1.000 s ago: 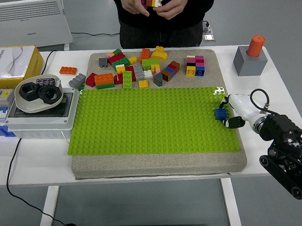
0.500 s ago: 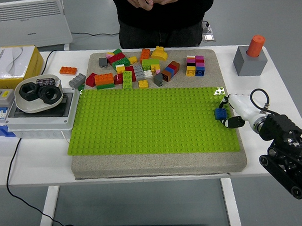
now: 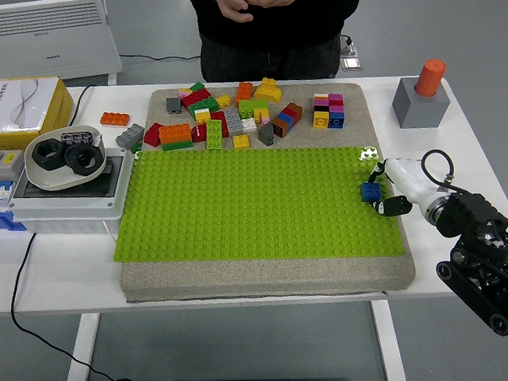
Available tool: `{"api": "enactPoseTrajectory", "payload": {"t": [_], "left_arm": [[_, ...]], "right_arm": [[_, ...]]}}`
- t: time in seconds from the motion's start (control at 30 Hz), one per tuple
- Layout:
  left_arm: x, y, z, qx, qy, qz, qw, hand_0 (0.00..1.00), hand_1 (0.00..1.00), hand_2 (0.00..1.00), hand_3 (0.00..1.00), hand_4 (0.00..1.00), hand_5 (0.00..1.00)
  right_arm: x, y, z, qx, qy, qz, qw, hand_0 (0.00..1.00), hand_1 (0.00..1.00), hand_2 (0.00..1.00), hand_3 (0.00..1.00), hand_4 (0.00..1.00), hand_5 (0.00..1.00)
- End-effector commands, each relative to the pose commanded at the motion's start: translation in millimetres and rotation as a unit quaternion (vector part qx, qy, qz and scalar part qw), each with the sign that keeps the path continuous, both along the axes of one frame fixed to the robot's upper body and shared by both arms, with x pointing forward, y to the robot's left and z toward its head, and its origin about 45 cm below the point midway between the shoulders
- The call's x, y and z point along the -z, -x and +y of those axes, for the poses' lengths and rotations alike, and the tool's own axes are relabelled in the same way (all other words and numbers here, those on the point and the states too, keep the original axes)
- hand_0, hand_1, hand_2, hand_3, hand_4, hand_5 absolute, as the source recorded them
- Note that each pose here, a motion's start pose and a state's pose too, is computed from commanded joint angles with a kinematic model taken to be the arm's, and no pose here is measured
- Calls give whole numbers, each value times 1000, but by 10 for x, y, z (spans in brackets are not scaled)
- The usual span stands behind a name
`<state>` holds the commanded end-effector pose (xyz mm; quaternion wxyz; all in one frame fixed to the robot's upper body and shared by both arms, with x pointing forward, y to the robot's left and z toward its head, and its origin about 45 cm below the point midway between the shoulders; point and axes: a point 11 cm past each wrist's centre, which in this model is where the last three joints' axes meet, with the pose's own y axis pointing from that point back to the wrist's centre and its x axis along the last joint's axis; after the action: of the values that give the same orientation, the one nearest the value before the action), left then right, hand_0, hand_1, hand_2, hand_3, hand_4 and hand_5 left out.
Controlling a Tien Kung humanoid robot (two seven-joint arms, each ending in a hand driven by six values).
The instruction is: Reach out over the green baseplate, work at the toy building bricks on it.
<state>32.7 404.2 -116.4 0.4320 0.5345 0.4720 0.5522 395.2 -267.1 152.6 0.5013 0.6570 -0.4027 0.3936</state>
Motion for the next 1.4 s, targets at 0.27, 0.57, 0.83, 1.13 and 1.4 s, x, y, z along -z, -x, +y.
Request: {"api": "enactPoseTrajectory", "payload": {"t": [0.27,0.57,0.83,1.13,1.4], "left_arm": [[0,0,1,0,0,0,1000,791,717,722,810,718,841],[0,0,0,0,0,-1,1000,791,717,722,810,719,841],[-1,-2,5,0,0,-1,1000,791,717,721,810,721,841],[-2,1,9,2,-1,-1,1000,791,717,721,810,721,840],[-1,7,9,4,-1,0,1000,791,717,721,809,722,842]], "right_arm": [[-12,-2,-3,0,-4,-2,1000,770,699,730,469,657,213],[-52,18,47,-5,-16,-3,1000,771,699,729,471,652,215],[-152,65,332,-38,-45,-8,998,768,698,729,475,649,214],[-150,38,610,-62,-59,-7,996,768,698,728,484,635,206],[-76,-21,763,-58,-72,0,996,769,698,728,495,623,202]]}}
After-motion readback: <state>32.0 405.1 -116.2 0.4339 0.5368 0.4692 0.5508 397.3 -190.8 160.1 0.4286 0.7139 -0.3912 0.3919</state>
